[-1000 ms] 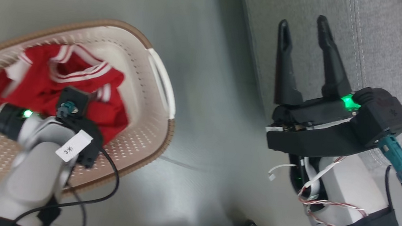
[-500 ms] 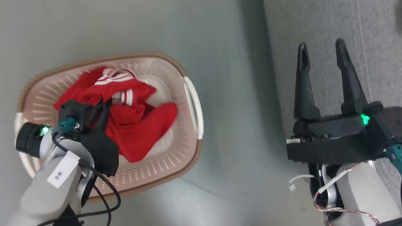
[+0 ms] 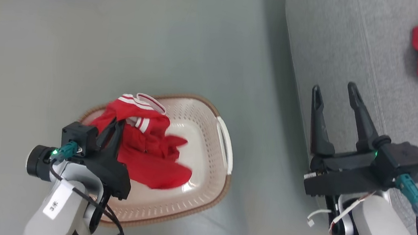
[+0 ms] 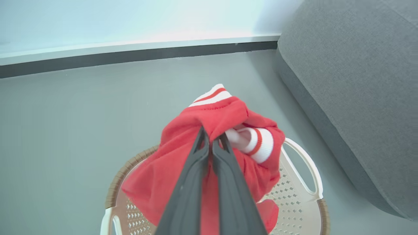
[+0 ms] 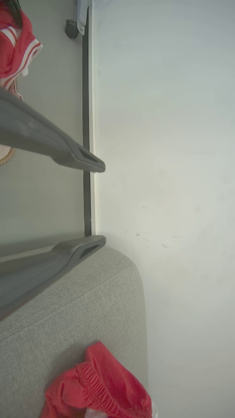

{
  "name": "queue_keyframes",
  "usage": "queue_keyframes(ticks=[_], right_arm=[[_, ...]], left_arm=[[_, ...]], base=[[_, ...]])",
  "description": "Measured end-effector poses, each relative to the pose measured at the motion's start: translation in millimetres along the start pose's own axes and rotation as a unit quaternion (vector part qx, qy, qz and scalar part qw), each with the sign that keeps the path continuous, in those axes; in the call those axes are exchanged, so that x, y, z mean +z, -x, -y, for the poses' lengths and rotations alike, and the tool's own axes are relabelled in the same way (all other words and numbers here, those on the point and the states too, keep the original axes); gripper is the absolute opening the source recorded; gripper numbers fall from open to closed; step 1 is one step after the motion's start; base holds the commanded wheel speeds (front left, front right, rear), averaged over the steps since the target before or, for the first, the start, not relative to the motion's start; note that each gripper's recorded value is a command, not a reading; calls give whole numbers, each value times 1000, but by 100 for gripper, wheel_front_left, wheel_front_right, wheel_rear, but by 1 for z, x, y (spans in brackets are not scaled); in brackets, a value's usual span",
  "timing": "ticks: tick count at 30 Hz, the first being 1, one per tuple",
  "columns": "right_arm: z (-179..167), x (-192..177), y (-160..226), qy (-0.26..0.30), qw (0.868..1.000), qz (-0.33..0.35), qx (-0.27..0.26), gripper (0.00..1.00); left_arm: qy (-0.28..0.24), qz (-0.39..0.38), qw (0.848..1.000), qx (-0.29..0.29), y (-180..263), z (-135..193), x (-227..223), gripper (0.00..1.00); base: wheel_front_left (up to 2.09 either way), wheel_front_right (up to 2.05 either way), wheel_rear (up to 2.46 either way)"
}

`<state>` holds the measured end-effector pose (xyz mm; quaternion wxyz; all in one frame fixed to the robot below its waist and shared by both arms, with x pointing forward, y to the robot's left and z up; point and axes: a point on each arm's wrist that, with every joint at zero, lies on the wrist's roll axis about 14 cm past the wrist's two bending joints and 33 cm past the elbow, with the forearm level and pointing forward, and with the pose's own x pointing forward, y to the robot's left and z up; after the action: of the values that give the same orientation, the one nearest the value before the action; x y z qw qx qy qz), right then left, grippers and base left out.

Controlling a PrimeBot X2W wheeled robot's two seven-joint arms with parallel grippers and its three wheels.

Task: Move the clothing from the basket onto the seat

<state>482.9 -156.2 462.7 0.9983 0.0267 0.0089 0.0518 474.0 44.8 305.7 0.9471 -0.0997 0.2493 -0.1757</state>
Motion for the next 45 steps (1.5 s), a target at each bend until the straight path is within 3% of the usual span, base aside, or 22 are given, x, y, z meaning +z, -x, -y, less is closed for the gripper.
queue_keyframes(ticks=[14, 25, 33, 45], right_arm=[[-20, 26, 28, -21, 999, 15, 20, 100], [-35, 41, 52, -29, 999, 22, 38, 100], [-41, 51, 71, -32, 998, 27, 44, 100], [-49, 60, 91, -36, 997, 33, 55, 100]], left_arm=[[11, 143, 990, 0, 45, 11, 98, 0], [4, 260, 965, -20, 92, 31, 173, 0], [-12, 349, 935, -61, 134, 64, 226, 0], [-15, 397, 911, -107, 175, 100, 243, 0]], base=[[0, 0, 0], [0, 0, 0], [0, 0, 0], [0, 0, 0]])
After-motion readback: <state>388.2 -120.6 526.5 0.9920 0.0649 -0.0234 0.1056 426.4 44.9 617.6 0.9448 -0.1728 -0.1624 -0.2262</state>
